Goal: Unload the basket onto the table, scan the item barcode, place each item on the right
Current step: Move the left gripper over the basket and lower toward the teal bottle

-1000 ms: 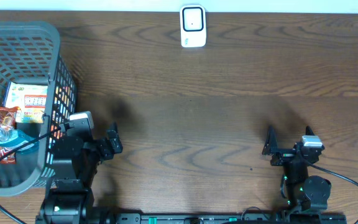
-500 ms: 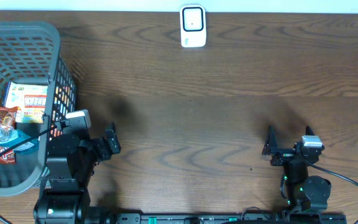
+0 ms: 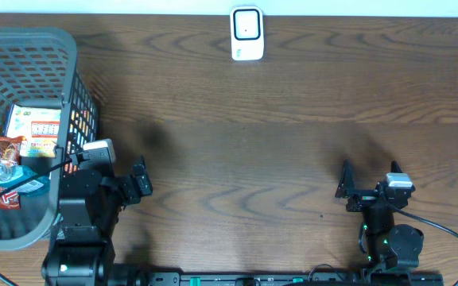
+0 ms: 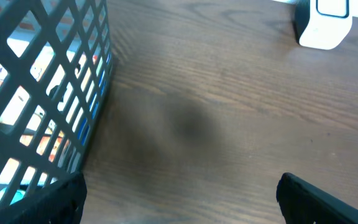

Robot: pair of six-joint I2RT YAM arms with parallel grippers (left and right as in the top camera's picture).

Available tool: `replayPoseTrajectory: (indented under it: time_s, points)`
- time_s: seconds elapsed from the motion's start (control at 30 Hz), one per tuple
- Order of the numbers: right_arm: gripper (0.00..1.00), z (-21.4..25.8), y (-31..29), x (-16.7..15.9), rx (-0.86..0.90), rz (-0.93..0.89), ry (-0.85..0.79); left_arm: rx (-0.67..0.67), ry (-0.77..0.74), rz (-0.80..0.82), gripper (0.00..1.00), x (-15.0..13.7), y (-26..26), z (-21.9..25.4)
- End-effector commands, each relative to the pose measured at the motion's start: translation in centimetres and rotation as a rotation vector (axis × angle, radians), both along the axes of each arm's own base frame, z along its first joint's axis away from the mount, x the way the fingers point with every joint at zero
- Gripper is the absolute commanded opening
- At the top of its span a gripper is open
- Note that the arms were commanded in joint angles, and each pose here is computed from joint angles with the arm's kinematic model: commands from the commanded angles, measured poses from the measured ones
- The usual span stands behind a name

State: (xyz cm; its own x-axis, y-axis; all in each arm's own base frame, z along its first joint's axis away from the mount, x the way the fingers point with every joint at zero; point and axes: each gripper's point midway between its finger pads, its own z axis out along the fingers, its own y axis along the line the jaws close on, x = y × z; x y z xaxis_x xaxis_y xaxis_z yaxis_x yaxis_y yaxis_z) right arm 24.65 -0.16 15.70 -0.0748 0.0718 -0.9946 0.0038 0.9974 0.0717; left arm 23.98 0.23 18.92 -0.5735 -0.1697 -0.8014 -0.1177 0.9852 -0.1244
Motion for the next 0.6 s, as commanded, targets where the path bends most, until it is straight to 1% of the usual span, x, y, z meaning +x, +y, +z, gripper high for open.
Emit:
replayPoseTrajectory:
  time_s: [0.0,0.3,0.4,0.57]
  points:
    - [0.99,-0.1,0.2,0.0,-0.012,0.007,0.001,0.023,-0.005,0.003,0.98,0.5,0.2,1.6]
    - [0.99,-0.1,0.2,0.0,-0.012,0.007,0.001,0.049,0.099,0.003,0.98,1.2,0.5,3.7]
    - [0.99,-0.1,0.2,0.0,-0.012,0.007,0.001,0.017,0.113,-0.038,0.98,1.3,-0.4,4.9]
    - [0.99,-0.1,0.2,0.0,-0.012,0.007,0.001,-0.041,0.101,-0.110,0.98,1.4,-2.0,5.3]
